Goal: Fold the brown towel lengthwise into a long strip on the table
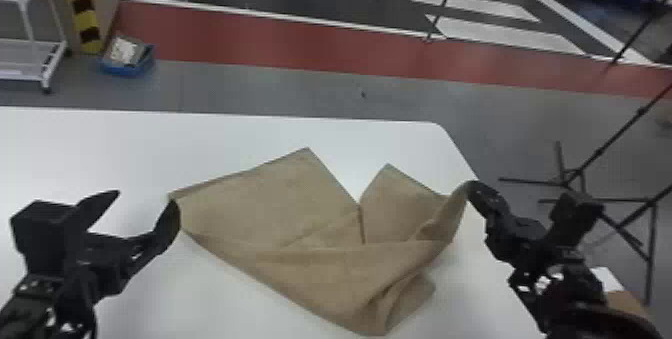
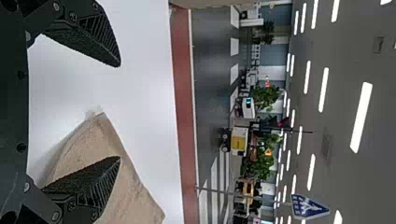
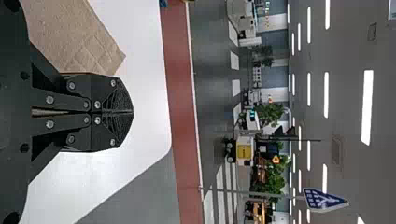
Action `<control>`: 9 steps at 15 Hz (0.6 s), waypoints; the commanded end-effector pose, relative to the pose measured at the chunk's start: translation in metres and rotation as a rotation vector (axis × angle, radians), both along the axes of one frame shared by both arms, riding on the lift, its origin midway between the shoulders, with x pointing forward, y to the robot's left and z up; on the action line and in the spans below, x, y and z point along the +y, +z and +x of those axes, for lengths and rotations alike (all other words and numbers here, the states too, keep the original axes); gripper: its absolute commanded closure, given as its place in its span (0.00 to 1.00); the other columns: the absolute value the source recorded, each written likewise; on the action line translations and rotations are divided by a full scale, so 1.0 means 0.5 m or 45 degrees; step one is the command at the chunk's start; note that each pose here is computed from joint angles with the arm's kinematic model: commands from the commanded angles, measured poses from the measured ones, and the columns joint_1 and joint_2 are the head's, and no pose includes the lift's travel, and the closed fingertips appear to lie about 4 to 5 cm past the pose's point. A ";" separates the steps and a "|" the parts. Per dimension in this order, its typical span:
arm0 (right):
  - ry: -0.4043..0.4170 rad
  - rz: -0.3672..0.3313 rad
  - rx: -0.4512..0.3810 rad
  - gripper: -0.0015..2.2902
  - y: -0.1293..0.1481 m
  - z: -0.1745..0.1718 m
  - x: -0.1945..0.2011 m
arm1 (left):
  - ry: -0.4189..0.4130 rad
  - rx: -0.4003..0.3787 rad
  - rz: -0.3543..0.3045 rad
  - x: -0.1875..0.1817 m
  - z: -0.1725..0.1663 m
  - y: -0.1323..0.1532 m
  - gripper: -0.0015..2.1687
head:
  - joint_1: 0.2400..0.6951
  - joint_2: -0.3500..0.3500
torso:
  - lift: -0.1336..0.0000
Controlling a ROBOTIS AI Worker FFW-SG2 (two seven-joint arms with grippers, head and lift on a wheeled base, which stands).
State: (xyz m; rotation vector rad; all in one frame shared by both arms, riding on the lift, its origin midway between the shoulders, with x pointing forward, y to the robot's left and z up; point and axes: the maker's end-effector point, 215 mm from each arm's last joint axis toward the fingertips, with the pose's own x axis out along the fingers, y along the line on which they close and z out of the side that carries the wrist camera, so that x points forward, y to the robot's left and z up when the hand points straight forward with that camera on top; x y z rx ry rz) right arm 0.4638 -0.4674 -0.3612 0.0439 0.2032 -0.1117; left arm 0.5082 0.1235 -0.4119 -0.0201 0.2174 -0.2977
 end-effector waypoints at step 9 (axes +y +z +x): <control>0.255 0.000 0.039 0.62 -0.053 0.055 0.264 | -0.151 0.082 -0.030 -0.142 0.083 -0.056 0.16 | 1.00 0.07 | 0.12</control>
